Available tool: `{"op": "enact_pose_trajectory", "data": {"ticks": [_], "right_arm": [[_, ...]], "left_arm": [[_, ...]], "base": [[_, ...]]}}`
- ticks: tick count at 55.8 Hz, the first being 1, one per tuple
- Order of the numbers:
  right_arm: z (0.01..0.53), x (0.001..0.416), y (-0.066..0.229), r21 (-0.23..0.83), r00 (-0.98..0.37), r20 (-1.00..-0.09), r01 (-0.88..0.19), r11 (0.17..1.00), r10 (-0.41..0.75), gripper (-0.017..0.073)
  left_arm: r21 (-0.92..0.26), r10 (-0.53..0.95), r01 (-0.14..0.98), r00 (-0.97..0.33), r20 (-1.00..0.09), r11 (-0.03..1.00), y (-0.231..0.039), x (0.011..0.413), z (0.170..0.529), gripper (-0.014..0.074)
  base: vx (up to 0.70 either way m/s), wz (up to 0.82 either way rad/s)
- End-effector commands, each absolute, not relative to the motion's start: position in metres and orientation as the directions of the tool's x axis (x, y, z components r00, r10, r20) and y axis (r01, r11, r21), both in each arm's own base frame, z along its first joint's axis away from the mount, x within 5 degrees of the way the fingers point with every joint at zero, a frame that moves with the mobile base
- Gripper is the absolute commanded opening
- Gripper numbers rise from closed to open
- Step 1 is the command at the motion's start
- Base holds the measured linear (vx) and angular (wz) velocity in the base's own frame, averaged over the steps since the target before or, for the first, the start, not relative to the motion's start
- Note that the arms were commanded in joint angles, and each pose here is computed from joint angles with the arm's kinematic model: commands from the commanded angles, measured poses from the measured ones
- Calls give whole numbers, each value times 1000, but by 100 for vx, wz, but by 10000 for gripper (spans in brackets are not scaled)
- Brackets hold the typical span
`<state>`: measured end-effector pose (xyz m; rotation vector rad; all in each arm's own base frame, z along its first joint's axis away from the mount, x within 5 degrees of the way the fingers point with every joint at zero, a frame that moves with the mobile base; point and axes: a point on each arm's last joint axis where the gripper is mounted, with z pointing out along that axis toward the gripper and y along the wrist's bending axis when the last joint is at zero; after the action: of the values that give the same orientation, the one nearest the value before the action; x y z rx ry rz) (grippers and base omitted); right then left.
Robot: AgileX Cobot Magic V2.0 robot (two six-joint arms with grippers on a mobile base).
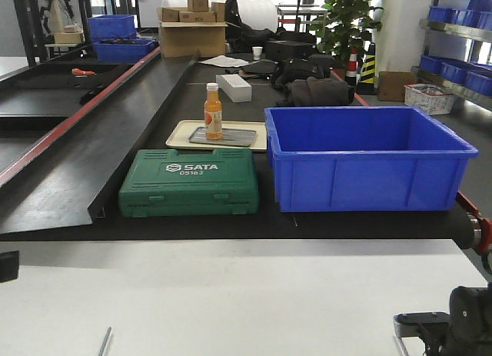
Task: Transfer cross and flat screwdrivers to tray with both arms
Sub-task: 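Close left and right grippers on the black-green screwdriver handles, then lift both held screwdrivers upright off the table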
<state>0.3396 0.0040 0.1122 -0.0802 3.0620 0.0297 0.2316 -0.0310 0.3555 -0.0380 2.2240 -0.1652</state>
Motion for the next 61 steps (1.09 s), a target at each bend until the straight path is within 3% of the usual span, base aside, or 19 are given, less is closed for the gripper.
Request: {"op": "enact_pose_trajectory", "data": {"ticks": [1,18,35,49,61], "right_arm": [[126,345,6,38,-990,-138,-41,998,-35,-10],[126,345,6,39,-990,-137,-41,998,-35,-8],[126,345,6,39,-989,-141,-40,998,-34,-8],[126,345,6,38,-989,-142,-40,998,-34,-8],[126,346,6,38,-988,-149,-40,998,-34,-8]], "left_arm": [[-143,-99,20,-630,-770,989,-34,256,366,472],[-154,-114,-45,-874,-472,987,-47,324,275,472],[-168,-91,-47,-960,-263,985,-57,350,196,472],[-192,-113,-80,-979,-169,978,-61,354,167,471],[-176,-41,-17,-990,-137,984,-68,353,155,471]], "base": [[0,0],[0,0],[0,0],[0,0],[0,0]]}}
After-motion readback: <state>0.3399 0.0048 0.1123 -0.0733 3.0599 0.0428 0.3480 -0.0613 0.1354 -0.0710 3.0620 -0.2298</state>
